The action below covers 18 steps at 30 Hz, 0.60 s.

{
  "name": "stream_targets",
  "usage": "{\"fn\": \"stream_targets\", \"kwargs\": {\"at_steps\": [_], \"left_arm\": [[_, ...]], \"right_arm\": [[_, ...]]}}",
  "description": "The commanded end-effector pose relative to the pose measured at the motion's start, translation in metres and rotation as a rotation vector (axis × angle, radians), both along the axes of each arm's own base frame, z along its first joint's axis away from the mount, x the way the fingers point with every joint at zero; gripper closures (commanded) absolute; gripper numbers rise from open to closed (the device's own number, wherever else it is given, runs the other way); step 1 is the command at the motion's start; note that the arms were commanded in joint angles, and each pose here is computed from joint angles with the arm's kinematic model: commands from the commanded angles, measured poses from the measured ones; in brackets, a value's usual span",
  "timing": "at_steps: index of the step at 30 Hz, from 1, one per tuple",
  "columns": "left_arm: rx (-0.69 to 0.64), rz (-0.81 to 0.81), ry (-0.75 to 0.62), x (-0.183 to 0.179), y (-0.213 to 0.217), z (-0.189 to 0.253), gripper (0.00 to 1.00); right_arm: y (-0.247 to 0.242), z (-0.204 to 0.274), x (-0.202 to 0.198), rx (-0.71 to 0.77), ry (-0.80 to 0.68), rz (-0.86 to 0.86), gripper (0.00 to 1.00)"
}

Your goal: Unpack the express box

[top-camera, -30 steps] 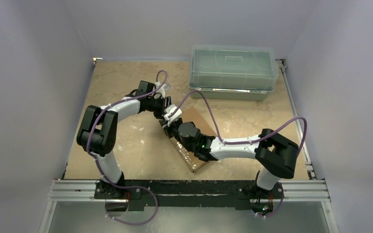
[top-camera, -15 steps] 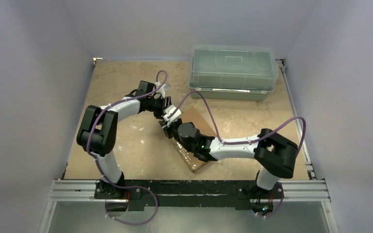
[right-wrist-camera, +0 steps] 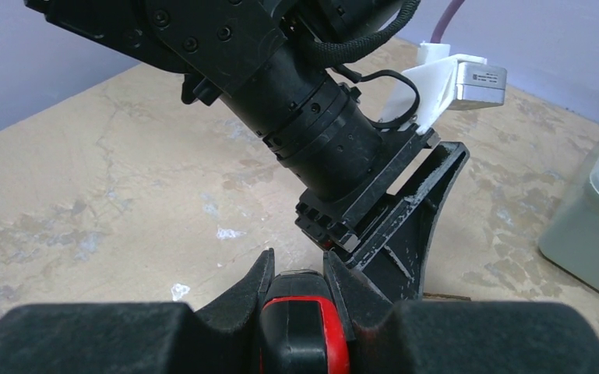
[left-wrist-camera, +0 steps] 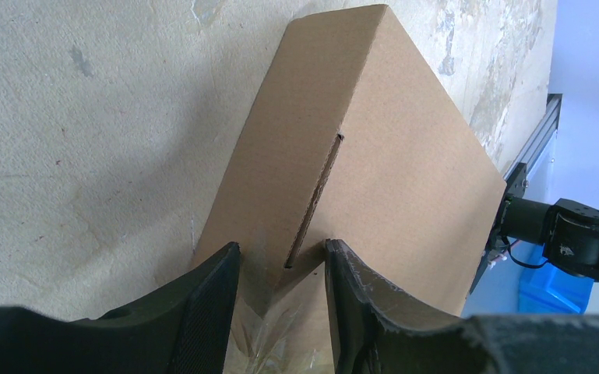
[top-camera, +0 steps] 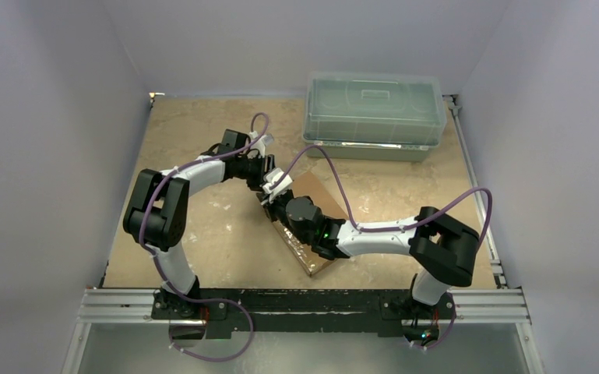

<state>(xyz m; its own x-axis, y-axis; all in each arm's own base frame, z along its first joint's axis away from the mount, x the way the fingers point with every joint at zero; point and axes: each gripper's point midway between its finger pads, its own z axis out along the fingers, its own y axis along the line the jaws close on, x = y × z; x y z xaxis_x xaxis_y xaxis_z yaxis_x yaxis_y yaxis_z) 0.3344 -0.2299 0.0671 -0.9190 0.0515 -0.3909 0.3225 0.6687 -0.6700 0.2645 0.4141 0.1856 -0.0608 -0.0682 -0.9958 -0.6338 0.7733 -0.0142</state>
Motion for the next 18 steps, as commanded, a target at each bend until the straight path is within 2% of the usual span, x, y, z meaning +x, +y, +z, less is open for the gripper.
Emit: {"fn": "stream_targets", "kwargs": {"at_steps": [1,18], "left_arm": [[0.016,-0.014,-0.015,0.000,0.002,-0.006,0.58],[0.015,-0.015,-0.014,0.000,0.002,-0.006,0.58]], "right_arm": [[-0.004,0.029,0.007,0.060,-0.054,-0.052,1.00],[0.006,0.018,0.001,0.047,-0.037,0.004,1.00]]}}
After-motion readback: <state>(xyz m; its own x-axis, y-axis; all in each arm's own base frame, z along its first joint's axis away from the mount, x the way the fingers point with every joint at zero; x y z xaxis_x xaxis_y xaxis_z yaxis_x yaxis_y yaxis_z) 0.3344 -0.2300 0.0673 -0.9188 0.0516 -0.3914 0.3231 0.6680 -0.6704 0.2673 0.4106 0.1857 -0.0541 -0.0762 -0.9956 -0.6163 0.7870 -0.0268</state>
